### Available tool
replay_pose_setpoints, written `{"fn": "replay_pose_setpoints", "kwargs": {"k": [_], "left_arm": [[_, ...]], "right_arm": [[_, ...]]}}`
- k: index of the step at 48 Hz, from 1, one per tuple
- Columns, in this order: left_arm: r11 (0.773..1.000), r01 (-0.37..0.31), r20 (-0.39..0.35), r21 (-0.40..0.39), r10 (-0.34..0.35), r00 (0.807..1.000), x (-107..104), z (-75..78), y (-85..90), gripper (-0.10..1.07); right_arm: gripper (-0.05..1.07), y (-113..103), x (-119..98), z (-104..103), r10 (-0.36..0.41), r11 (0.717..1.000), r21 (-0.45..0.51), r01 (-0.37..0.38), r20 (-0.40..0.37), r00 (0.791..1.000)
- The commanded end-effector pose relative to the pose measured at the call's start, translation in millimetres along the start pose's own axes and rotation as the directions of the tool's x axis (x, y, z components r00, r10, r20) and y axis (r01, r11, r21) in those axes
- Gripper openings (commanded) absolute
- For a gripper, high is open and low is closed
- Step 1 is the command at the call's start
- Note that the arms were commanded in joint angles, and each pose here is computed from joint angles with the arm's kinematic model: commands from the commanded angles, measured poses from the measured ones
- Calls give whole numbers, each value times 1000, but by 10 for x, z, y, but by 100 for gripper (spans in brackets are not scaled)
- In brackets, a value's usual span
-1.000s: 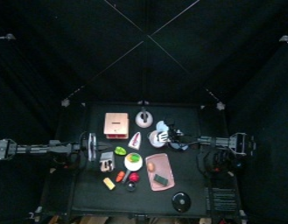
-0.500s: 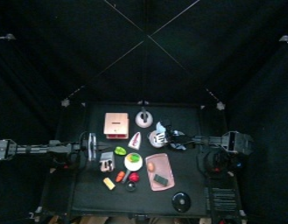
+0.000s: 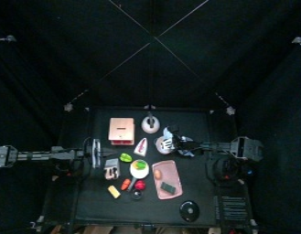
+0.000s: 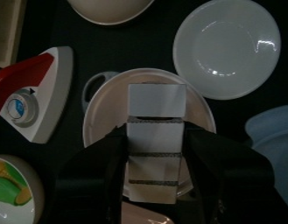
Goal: Place white sushi roll in pot
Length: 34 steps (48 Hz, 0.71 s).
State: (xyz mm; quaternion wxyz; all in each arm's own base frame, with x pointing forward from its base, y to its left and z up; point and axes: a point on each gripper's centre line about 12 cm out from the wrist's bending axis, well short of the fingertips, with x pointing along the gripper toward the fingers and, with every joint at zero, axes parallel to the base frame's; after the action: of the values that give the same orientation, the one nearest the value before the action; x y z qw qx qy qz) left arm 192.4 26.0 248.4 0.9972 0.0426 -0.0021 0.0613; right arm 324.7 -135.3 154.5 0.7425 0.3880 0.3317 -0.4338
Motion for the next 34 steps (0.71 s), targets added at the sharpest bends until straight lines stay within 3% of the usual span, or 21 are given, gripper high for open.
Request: {"fn": "replay_pose_setpoints", "kwargs": {"k": [1,21,34], "left_arm": [[1000,-4,7,-1,4,1000,23,37,10,-2],[1000,-4,7,-1,4,1000,23,37,10,-2],[1000,-6,7,-1,6,1000,23,36,13,-2]], "right_arm": [[74,91,-89,99,35,999,3,-36,29,999],[87,95,-78,104,32,999,-2,-32,31,999],[88,110,-74,113,29,1000,-4,-29,33,999]]}}
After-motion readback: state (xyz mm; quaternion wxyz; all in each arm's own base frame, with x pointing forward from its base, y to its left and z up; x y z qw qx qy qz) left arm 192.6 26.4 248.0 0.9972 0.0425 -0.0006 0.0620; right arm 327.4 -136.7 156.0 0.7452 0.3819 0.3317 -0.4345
